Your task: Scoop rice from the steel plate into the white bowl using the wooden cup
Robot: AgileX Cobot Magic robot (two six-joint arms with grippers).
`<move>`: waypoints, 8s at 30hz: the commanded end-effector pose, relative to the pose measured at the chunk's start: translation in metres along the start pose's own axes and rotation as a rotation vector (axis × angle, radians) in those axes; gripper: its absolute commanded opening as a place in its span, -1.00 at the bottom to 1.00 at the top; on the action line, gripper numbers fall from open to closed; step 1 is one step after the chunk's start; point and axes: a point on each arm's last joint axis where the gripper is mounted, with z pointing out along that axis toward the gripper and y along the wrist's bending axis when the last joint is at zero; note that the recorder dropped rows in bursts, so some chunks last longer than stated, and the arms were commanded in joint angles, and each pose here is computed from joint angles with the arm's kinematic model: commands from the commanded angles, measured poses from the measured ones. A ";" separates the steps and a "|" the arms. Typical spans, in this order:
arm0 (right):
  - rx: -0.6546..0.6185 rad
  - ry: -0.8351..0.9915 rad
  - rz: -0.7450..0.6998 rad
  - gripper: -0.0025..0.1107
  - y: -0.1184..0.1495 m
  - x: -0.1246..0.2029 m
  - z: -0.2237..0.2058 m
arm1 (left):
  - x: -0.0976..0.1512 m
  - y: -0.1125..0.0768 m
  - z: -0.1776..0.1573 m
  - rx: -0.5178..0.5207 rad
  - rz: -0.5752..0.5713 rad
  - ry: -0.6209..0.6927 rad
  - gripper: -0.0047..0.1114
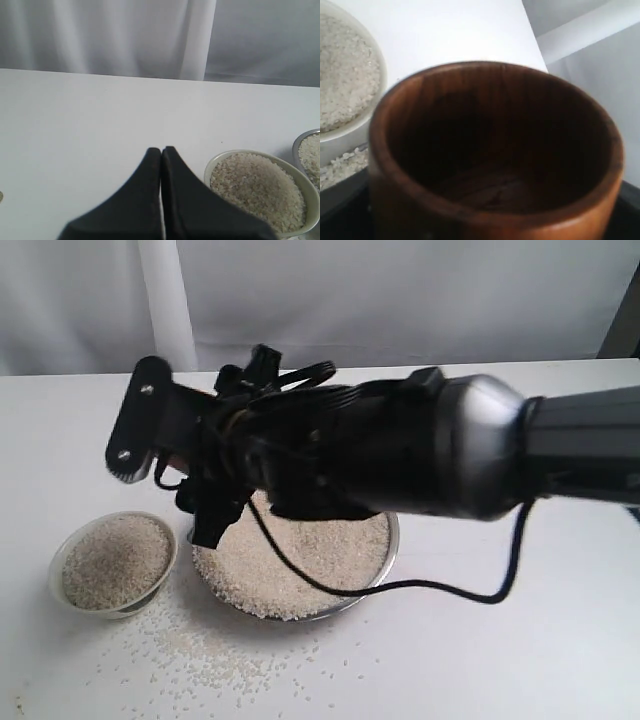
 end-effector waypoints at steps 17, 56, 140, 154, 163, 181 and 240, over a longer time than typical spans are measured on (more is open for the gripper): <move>0.341 -0.404 0.796 -0.96 -0.065 0.196 -0.106 | -0.001 0.000 0.000 0.008 -0.004 -0.008 -0.92; 0.413 0.013 0.901 -0.96 0.012 0.295 -0.032 | -0.001 0.000 0.000 0.008 -0.004 -0.008 -0.92; 0.610 -0.550 0.721 -0.95 -0.044 0.212 -0.163 | -0.001 0.000 0.000 0.008 -0.004 -0.008 -0.92; 0.631 -0.560 0.739 -0.95 -0.046 0.212 -0.167 | -0.001 0.000 0.000 0.008 -0.004 -0.008 -0.92; 0.431 -0.270 0.778 -0.95 -0.026 0.218 -0.188 | -0.001 0.000 0.000 0.008 -0.004 -0.008 -0.92; 0.647 -0.376 0.634 -0.95 0.030 0.245 -0.272 | -0.001 0.000 0.000 0.008 -0.004 -0.008 -0.92; 0.530 -0.243 0.680 -0.95 0.067 0.268 -0.264 | -0.001 0.000 0.000 0.008 -0.004 -0.008 -0.92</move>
